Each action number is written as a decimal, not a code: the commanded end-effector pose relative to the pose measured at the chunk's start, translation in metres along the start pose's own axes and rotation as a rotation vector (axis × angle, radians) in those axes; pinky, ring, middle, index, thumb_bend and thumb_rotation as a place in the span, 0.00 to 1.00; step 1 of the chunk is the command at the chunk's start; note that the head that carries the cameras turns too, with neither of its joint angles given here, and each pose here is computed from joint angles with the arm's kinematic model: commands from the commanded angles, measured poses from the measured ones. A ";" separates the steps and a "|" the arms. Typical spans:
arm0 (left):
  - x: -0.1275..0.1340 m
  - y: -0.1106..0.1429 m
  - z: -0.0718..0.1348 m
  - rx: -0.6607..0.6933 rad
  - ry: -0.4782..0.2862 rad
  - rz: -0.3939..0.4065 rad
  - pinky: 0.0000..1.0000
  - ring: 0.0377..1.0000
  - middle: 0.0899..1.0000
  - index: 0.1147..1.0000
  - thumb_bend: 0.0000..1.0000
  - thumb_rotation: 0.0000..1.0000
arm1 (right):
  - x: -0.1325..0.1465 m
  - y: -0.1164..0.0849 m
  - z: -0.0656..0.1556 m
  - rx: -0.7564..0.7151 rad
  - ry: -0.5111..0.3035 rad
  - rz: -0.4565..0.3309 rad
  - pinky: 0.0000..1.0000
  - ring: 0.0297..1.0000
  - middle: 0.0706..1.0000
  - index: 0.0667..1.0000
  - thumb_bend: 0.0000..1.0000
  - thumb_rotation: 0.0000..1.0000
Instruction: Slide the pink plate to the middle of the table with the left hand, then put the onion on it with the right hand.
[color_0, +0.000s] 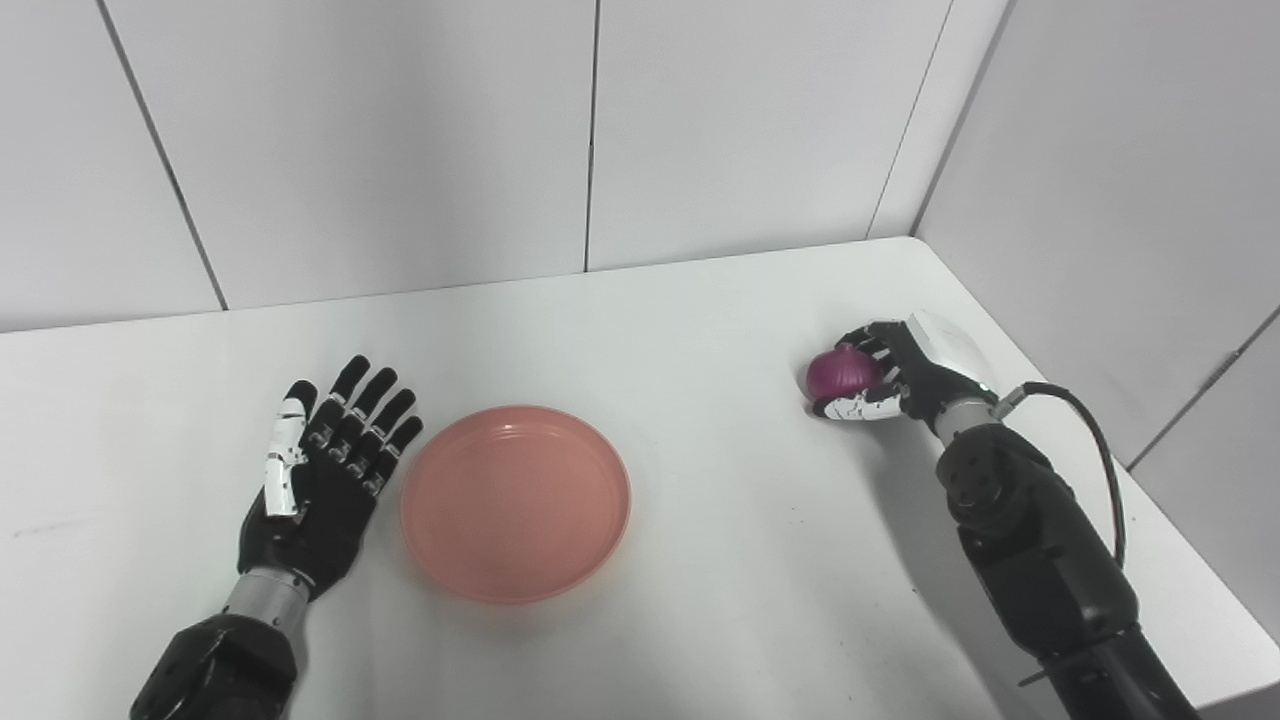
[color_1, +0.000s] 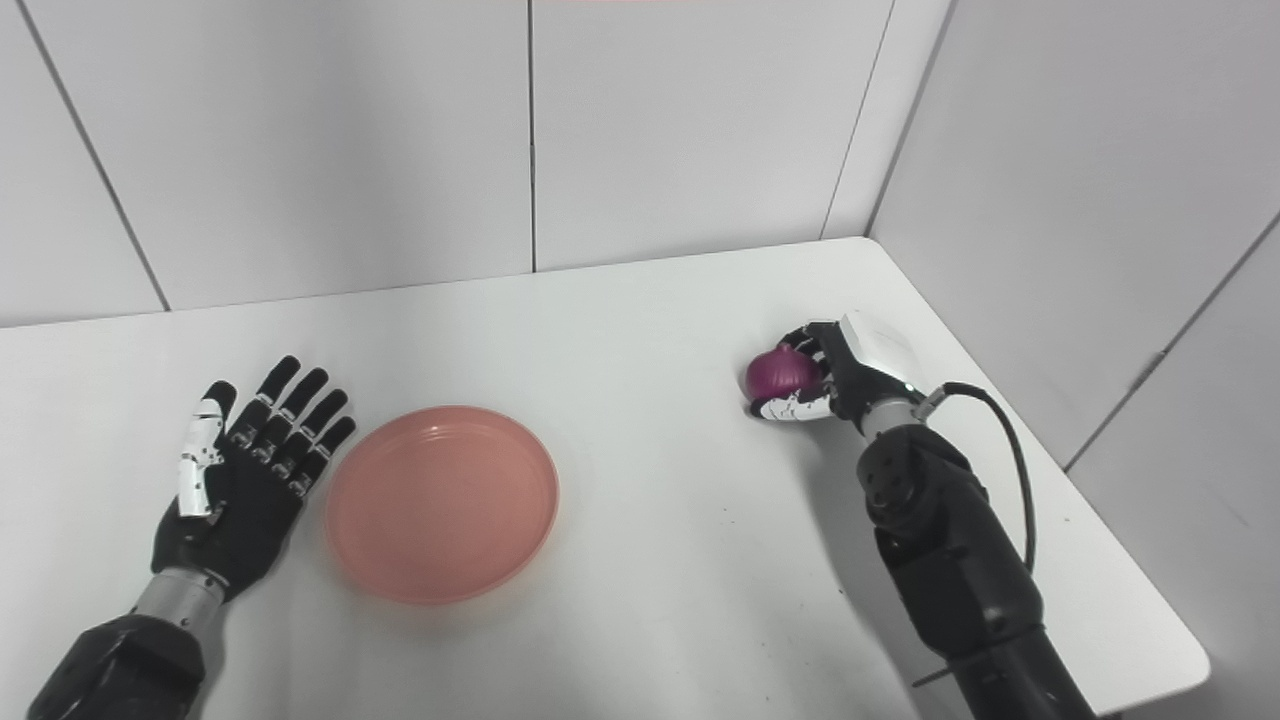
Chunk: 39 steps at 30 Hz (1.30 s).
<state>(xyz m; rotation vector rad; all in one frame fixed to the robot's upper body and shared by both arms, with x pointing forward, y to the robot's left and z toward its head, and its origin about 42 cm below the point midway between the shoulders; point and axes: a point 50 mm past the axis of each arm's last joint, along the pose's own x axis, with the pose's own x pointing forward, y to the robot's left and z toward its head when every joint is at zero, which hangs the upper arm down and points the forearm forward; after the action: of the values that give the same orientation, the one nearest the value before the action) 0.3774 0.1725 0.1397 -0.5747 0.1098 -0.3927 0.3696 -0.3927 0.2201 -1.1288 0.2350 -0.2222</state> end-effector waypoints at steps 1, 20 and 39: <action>-0.008 0.009 -0.009 0.002 0.062 0.050 0.96 0.95 0.96 0.95 0.44 1.00 | 0.001 -0.023 0.006 -0.018 -0.025 -0.071 0.46 0.52 0.56 0.55 0.75 0.19; -0.007 0.008 -0.008 0.001 0.061 0.056 0.95 0.94 0.95 0.94 0.44 1.00 | 0.000 -0.020 0.005 -0.034 -0.021 -0.084 0.32 0.39 0.45 0.45 0.52 0.14; -0.007 0.006 -0.009 -0.003 0.063 0.053 0.97 0.95 0.96 0.96 0.44 1.00 | -0.016 -0.033 0.023 0.078 -0.127 -0.148 0.43 0.48 0.49 0.45 0.52 0.14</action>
<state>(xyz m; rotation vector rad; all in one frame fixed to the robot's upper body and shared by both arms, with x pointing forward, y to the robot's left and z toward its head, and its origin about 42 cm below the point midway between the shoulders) 0.3770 0.1718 0.1404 -0.5736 0.1117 -0.3845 0.3578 -0.3820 0.2364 -1.0661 0.1219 -0.2440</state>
